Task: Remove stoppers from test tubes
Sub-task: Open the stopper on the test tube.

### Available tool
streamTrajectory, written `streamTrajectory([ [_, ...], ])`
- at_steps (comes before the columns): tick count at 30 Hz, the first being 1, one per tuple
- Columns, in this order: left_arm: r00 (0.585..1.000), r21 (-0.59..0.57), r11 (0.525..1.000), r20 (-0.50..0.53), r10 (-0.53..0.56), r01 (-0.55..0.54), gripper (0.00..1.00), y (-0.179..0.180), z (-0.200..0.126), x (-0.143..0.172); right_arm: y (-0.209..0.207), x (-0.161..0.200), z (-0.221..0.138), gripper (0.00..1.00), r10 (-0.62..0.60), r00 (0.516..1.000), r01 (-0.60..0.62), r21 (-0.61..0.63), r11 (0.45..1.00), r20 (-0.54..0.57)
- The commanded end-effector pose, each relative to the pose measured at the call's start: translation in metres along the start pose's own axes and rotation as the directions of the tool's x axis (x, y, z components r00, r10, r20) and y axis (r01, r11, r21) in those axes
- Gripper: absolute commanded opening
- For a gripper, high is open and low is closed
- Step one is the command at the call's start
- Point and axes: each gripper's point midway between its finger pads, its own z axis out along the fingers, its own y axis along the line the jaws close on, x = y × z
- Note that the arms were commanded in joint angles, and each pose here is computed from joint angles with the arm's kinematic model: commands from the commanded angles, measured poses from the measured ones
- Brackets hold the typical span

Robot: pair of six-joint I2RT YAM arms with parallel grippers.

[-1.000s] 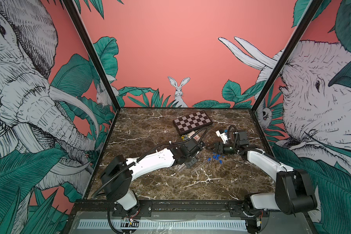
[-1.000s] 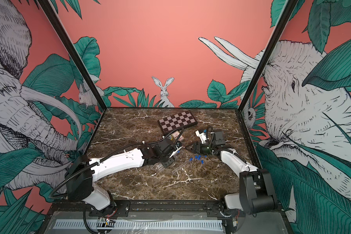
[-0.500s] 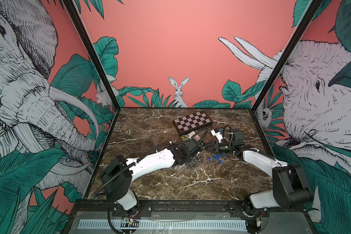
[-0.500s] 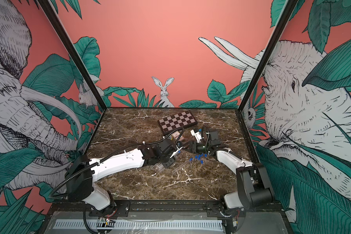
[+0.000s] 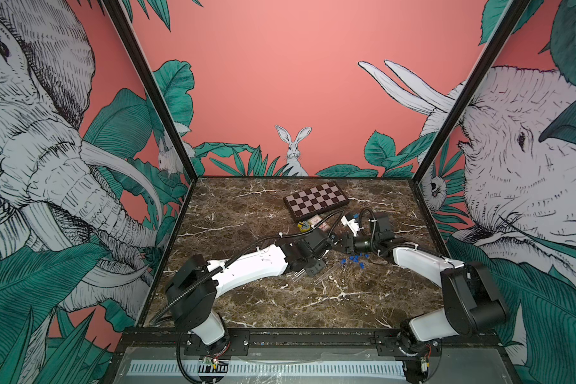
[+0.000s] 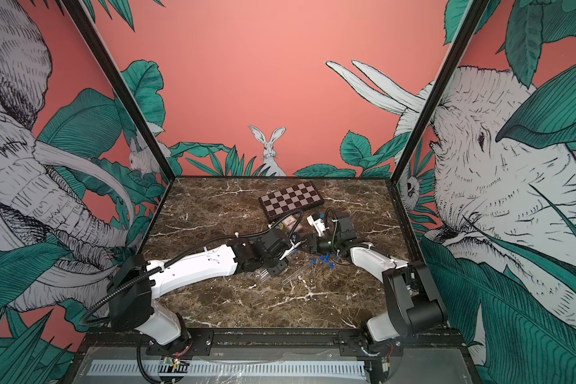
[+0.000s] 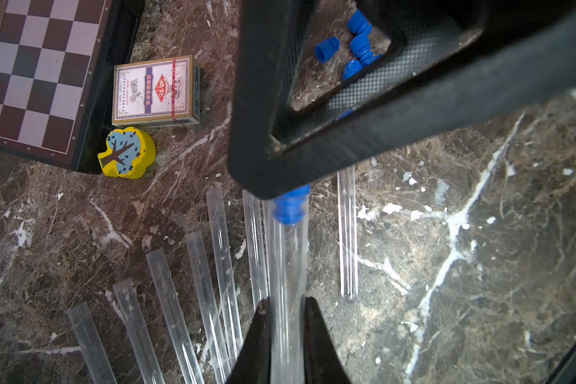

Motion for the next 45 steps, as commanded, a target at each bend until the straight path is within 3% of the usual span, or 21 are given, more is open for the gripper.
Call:
streamTrajectory([
  [1,0.999,0.000,1.000,0.032,0.012,-0.012,0.10,-0.001,-0.006,-0.013,0.003,0.003,0.005,0.45,-0.011,1.000,0.011,-0.032,0.999,-0.010],
  [14,1.000,-0.023,1.000,0.024,0.015,-0.014,0.09,0.002,-0.002,-0.014,0.004,0.005,0.008,0.29,0.000,1.000,0.000,-0.047,0.999,-0.008],
  [36,1.000,-0.040,0.999,0.014,0.014,-0.013,0.08,0.005,0.000,-0.011,0.006,0.006,0.010,0.20,-0.003,1.000,0.003,-0.060,0.998,-0.005],
  [45,1.000,-0.055,0.998,-0.004,0.016,-0.017,0.08,0.008,0.000,-0.003,0.005,0.004,0.012,0.12,0.001,1.000,-0.002,-0.067,0.998,-0.007],
])
